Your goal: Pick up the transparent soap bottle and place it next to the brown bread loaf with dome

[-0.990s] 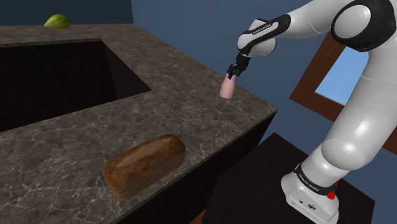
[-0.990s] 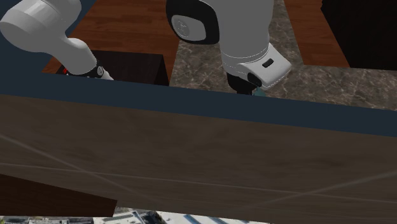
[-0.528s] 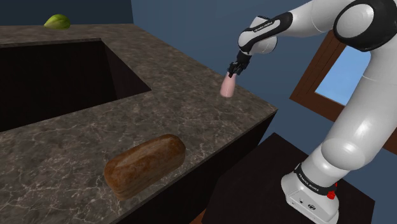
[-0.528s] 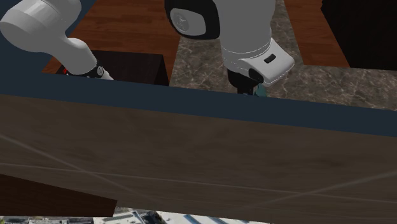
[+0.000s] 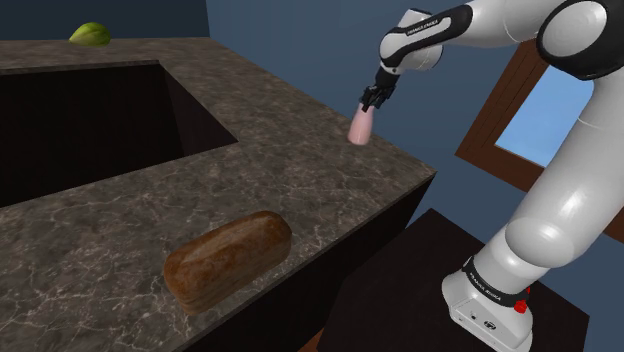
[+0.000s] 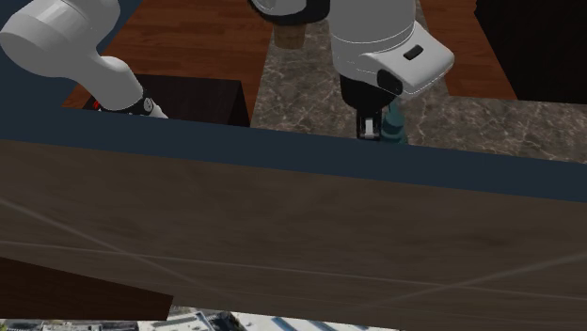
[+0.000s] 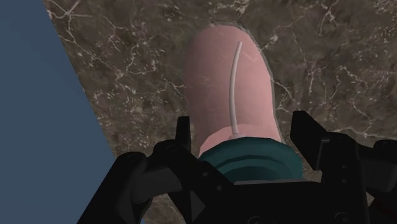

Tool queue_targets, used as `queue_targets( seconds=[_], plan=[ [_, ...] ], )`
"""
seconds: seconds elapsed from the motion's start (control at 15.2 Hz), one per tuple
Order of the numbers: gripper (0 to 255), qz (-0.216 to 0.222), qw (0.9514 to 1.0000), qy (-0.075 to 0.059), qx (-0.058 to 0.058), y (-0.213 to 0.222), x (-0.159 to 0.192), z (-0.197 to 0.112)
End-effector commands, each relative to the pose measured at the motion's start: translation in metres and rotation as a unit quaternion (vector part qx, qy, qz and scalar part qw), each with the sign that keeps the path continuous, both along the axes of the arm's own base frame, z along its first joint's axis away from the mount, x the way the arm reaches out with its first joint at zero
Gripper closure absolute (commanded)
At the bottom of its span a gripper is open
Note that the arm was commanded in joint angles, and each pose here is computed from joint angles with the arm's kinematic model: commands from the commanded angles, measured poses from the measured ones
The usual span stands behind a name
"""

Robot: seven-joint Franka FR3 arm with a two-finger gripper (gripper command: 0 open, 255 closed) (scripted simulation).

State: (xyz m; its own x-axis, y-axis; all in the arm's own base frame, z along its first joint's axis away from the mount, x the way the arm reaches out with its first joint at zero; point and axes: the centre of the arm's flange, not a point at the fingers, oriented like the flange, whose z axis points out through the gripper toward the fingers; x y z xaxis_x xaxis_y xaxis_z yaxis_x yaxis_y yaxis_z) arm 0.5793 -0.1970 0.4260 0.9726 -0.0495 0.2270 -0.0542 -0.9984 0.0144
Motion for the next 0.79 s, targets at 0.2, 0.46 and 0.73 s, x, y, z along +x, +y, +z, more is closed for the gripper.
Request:
queue_targets(
  seconds=[0.2, 0.46, 0.73],
  plan=[
    [255, 0.0, 1.0, 0.0, 0.0, 0.0, 0.001, 0.026],
    [255, 0.0, 1.0, 0.0, 0.0, 0.0, 0.001, 0.047],
    [255, 0.0, 1.0, 0.0, 0.0, 0.0, 0.001, 0.068]
  ],
)
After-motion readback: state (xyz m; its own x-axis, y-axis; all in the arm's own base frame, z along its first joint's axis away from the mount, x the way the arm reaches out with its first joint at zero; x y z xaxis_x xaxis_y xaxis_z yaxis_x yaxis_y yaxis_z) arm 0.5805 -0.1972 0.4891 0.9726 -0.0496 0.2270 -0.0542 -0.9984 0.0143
